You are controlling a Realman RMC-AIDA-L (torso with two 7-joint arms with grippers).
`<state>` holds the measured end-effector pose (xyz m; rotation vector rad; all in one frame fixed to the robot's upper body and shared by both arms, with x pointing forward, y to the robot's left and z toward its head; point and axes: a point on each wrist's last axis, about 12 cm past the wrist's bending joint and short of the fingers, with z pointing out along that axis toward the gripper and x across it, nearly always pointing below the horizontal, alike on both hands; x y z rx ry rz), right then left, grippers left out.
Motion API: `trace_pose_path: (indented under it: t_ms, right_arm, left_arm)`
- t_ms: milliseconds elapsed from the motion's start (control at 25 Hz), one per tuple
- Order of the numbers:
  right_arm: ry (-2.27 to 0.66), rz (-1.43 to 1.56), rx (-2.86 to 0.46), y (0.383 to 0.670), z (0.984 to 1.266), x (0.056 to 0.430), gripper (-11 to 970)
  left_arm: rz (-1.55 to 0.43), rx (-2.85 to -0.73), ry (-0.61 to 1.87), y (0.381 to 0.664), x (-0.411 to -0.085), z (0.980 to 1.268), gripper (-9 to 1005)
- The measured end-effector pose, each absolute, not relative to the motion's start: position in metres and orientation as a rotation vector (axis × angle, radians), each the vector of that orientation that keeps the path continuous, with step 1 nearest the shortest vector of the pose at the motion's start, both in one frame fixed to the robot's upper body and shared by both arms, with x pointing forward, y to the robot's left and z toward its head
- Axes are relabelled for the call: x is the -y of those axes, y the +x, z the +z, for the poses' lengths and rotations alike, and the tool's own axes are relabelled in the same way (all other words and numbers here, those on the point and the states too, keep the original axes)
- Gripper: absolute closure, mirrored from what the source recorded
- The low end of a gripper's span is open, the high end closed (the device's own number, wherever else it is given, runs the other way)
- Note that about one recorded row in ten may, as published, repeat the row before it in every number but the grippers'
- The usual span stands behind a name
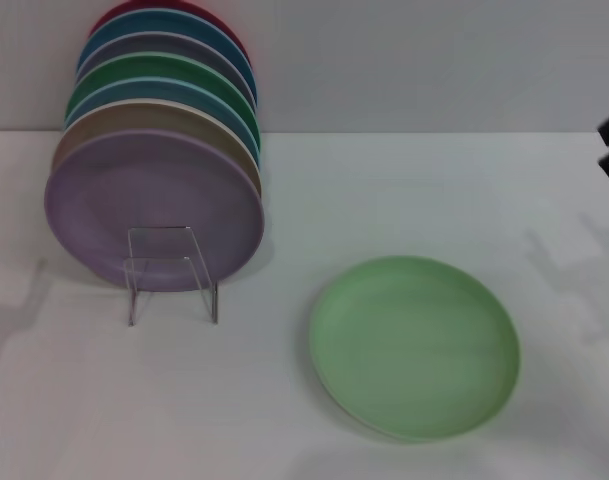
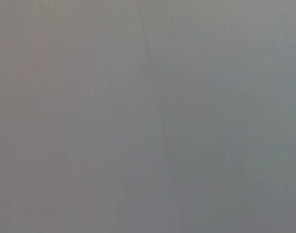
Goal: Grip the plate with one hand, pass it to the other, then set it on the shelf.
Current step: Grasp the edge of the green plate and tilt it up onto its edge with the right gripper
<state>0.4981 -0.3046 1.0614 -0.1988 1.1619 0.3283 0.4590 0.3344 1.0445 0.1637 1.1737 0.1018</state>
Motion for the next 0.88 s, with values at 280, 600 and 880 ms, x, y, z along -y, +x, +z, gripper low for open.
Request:
trace_pose_path:
  t_ms: [280, 600, 880]
  right_arm:
    - [-0.309, 0.460, -1.297, 0.562, 1.094, 0.286, 141]
    - [-0.387, 0.626, -1.684, 0.604, 1.184, 0.236, 143]
    - [-0.427, 0.591, -2.069, 0.584, 1.202, 0.216, 145]
  left_arm:
    - [0.093, -1.175, 0.172, 0.462, -0.332, 1.045, 198]
    - [0.086, -1.153, 0.171, 0.465, -0.331, 1.048, 201]
    - [0.085, -1.143, 0.175, 0.470, -0.330, 1.051, 203]
